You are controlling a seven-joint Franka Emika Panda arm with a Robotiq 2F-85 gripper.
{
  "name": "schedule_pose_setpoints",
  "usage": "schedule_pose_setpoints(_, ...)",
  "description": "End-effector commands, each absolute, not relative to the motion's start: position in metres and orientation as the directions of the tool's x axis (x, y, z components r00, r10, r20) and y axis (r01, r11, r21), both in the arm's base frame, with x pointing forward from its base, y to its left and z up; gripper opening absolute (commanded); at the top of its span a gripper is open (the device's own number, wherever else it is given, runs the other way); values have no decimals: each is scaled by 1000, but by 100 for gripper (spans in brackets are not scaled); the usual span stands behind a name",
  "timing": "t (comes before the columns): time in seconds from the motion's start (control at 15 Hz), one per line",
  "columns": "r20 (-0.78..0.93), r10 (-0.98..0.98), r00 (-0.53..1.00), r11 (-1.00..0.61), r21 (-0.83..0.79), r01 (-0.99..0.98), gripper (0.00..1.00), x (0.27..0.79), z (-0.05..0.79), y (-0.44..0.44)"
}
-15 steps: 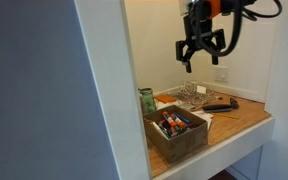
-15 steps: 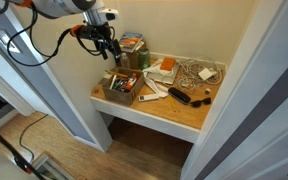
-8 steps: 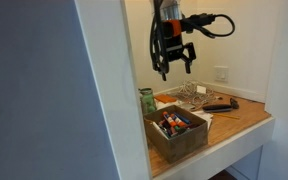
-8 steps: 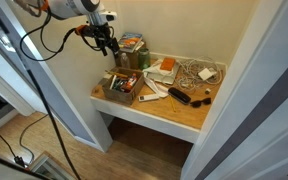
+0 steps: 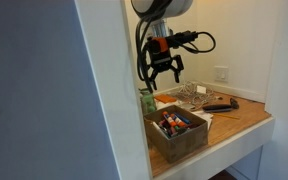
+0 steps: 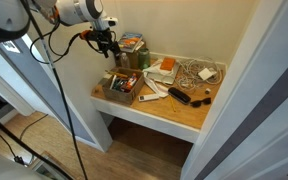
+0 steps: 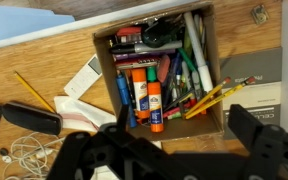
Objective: Remove two yellow pencils from the box and place them on the shelf.
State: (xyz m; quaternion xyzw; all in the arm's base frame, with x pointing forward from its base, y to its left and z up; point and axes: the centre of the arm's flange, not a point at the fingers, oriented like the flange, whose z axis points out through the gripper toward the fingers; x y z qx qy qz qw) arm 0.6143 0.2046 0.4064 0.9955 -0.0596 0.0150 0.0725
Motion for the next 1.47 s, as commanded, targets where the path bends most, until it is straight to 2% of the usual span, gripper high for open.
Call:
schedule_pose_setpoints(0.0,41,-117,992,-982,142,-121,100,615,408,204)
schedule_pose_setpoints(0.67,-4,-200,980,-976,93,-199,100,668,380,256)
schedule_pose_setpoints(1.4,-179,-327,928,-934,211,-289,100,696,316,281)
